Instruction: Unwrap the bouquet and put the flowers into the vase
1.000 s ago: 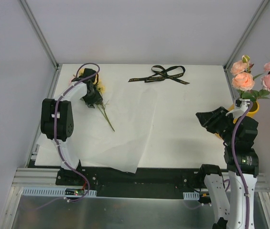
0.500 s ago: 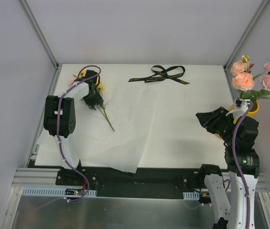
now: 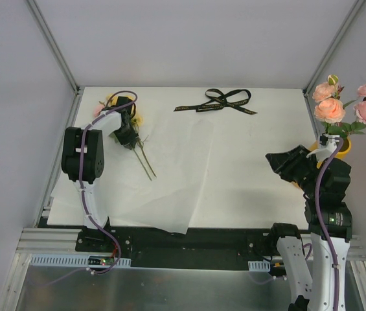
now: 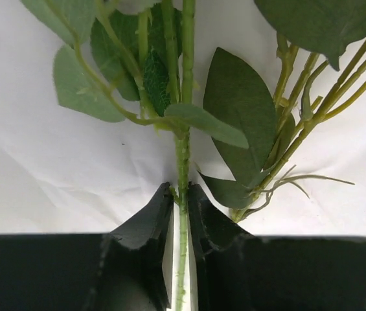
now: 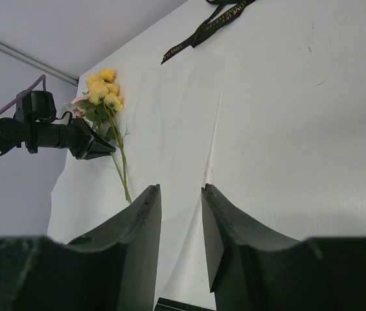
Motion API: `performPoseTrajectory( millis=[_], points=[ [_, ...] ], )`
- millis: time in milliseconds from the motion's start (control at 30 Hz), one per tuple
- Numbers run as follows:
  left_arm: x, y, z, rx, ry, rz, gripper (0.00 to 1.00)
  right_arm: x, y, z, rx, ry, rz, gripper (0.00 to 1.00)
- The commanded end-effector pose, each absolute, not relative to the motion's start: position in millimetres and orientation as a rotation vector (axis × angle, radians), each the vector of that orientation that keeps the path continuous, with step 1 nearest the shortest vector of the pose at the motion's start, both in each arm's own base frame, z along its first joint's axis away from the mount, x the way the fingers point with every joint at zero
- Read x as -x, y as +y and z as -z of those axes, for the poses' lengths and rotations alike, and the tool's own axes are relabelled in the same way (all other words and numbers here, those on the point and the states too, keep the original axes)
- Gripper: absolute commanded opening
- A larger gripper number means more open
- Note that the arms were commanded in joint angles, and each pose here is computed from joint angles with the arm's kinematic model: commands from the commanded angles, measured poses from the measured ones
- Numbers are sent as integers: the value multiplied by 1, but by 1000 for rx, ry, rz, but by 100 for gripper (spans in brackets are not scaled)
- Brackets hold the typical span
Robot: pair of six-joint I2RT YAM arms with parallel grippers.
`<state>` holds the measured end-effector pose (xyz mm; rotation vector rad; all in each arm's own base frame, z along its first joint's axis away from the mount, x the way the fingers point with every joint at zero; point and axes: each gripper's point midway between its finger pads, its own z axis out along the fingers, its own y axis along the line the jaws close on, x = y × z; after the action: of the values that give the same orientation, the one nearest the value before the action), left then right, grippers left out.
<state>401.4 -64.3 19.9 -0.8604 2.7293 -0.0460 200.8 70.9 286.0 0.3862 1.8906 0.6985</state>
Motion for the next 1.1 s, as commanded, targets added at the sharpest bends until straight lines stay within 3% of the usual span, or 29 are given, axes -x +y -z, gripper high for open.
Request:
performPoseTrajectory(
  millis=[0,33,600,700,900,1067],
  points=[
    [-409,-58,-28,833,2714,42,4,-195,73,-311,-345,1836,-704,38],
    [-409,-58,-33,821,2704,42,0,-193,73,-315,-339,1830,-707,38],
    [-406,-45,-182,660,2376,130,0,-188,81,-326,-369,1823,-782,43],
    [-396,-64,-213,543,2350,286,0,-195,94,-320,-383,1896,-879,44],
    [-346,-141,-262,66,2318,833,0,-215,117,-317,-378,1931,-1013,45],
    [-292,-183,-283,-291,2189,1013,0,-230,160,-313,-302,1979,-1067,48]
  ],
)
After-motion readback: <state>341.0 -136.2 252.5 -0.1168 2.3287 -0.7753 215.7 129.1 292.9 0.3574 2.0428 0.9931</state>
